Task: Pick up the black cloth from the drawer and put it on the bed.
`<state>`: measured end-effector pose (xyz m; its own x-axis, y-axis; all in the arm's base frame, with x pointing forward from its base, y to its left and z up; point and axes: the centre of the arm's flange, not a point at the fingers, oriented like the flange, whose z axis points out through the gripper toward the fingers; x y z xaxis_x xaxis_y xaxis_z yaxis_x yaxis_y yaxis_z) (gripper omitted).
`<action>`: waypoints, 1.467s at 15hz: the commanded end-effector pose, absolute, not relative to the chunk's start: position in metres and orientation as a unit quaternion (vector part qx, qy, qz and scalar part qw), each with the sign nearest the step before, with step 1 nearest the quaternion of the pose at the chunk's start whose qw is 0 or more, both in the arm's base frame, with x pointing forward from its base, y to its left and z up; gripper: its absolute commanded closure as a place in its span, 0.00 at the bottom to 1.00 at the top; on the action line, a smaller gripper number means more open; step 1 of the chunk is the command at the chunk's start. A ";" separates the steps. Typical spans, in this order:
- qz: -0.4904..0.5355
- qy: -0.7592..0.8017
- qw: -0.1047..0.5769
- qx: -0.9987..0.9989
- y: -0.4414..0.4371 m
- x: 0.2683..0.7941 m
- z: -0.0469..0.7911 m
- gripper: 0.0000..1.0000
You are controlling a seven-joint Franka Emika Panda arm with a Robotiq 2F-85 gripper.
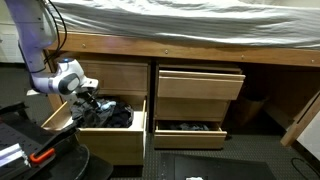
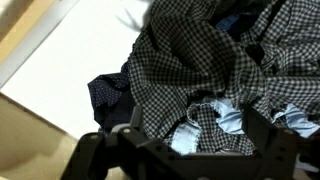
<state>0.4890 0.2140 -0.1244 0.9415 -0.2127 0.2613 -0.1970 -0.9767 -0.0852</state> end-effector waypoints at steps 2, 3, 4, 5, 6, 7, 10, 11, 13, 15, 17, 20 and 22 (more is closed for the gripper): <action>-0.153 0.097 0.042 -0.983 0.232 0.523 -0.151 0.00; -0.156 0.096 0.042 -0.982 0.235 0.526 -0.154 0.00; -0.155 0.097 0.043 -0.982 0.236 0.529 -0.157 0.00; -0.155 0.099 0.044 -0.982 0.237 0.531 -0.160 0.00; -0.144 0.101 0.046 -0.983 0.236 0.532 -0.164 0.00; -0.132 0.103 0.049 -0.985 0.235 0.533 -0.168 0.00; -0.115 0.114 0.044 -0.986 0.226 0.532 -0.180 0.00; -0.111 0.115 0.043 -0.986 0.223 0.531 -0.182 0.00; -0.106 0.119 0.051 -0.986 0.219 0.526 -0.184 0.00; -0.073 0.106 0.101 -0.987 0.221 0.524 -0.184 0.00; -0.052 0.091 0.135 -0.985 0.234 0.520 -0.186 0.00; -0.033 0.082 0.153 -0.984 0.244 0.522 -0.185 0.00; -0.027 0.080 0.138 -0.987 0.243 0.523 -0.189 0.25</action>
<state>0.5200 0.2450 -0.1625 0.9796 -0.1899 0.0663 -0.1627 -0.9420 -0.2934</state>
